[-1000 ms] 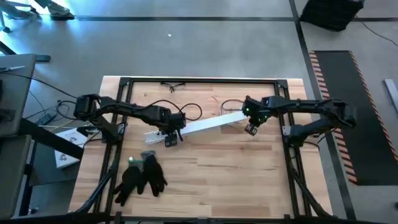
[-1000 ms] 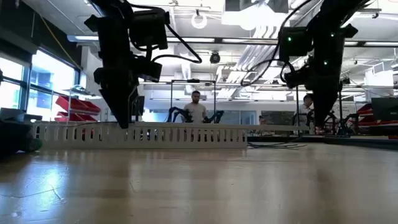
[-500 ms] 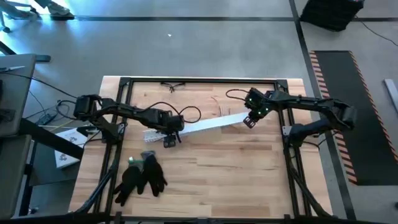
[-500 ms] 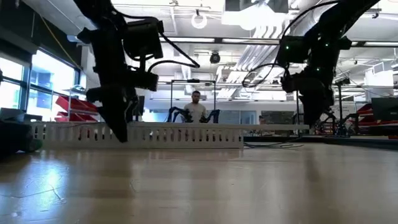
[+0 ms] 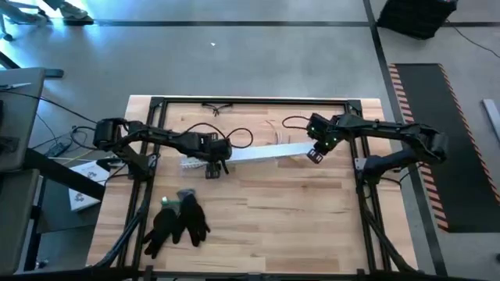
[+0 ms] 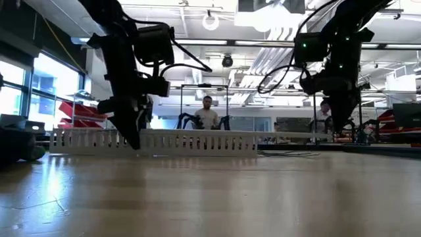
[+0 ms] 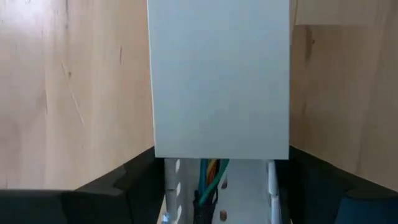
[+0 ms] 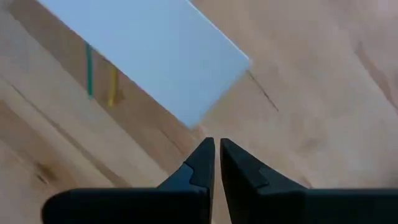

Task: Ziptie cables
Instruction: Close the white cable duct

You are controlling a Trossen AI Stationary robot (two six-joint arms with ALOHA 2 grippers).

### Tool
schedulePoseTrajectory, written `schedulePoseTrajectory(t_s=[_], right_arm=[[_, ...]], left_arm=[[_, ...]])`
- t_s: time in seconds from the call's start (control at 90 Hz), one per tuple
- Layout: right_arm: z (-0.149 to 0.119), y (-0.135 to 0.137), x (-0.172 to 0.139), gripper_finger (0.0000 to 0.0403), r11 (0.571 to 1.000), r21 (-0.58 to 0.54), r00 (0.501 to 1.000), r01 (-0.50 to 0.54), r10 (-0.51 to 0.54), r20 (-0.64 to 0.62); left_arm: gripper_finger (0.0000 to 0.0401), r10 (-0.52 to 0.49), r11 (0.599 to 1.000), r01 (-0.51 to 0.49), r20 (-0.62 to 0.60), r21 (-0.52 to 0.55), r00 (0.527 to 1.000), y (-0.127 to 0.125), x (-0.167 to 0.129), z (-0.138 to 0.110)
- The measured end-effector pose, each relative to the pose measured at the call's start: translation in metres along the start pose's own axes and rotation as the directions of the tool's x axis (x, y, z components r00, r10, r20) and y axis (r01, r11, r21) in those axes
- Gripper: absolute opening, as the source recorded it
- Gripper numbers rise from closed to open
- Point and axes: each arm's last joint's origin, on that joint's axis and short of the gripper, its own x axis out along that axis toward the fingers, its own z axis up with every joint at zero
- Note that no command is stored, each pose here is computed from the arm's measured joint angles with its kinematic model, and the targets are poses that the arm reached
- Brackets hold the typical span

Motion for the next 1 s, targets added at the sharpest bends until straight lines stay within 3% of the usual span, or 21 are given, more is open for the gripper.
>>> schedulePoseTrajectory(t_s=[0.156, 0.4, 0.544, 0.667, 0.811, 0.911, 1.0], right_arm=[[0.001, -0.003, 0.001, 0.0011, 0.999, 0.010, 0.999, 0.051, -0.051, 0.017], [0.015, 0.004, 0.012, 0.0011, 0.992, 0.009, 0.975, -0.125, 0.121, 0.184], [0.022, 0.012, 0.005, 0.0011, 0.986, -0.040, 0.952, -0.162, 0.167, 0.255], [0.018, 0.011, -0.003, 0.0011, 1.000, -0.007, 0.982, -0.028, 0.029, 0.186], [-0.001, 0.000, -0.002, 0.0011, 0.988, 0.101, 0.993, 0.116, -0.116, -0.004], [-0.009, -0.005, 0.011, 0.0011, 0.985, 0.122, 0.993, 0.121, -0.117, -0.034], [-0.007, -0.006, 0.022, 0.0011, 0.987, 0.137, 0.996, 0.080, -0.086, 0.038]], left_arm=[[0.0247, 0.000, 1.000, 0.000, 0.001, 0.000, 1.000, 0.000, 0.000, 0.000], [0.0247, 0.002, 1.000, -0.001, 0.060, -0.007, 0.998, 0.000, 0.000, 0.006], [0.0247, 0.001, 1.000, 0.000, 0.091, -0.008, 0.996, 0.001, 0.000, 0.009], [0.0247, -0.002, 1.000, 0.002, 0.071, -0.007, 0.997, 0.000, 0.000, 0.007], [0.0247, -0.003, 1.000, 0.003, 0.066, -0.006, 0.998, 0.000, 0.000, 0.006], [0.0247, -0.002, 1.000, 0.003, 0.075, -0.008, 0.997, 0.000, 0.000, 0.007], [0.0247, -0.002, 1.000, 0.002, 0.077, -0.009, 0.997, 0.000, 0.000, 0.007]])
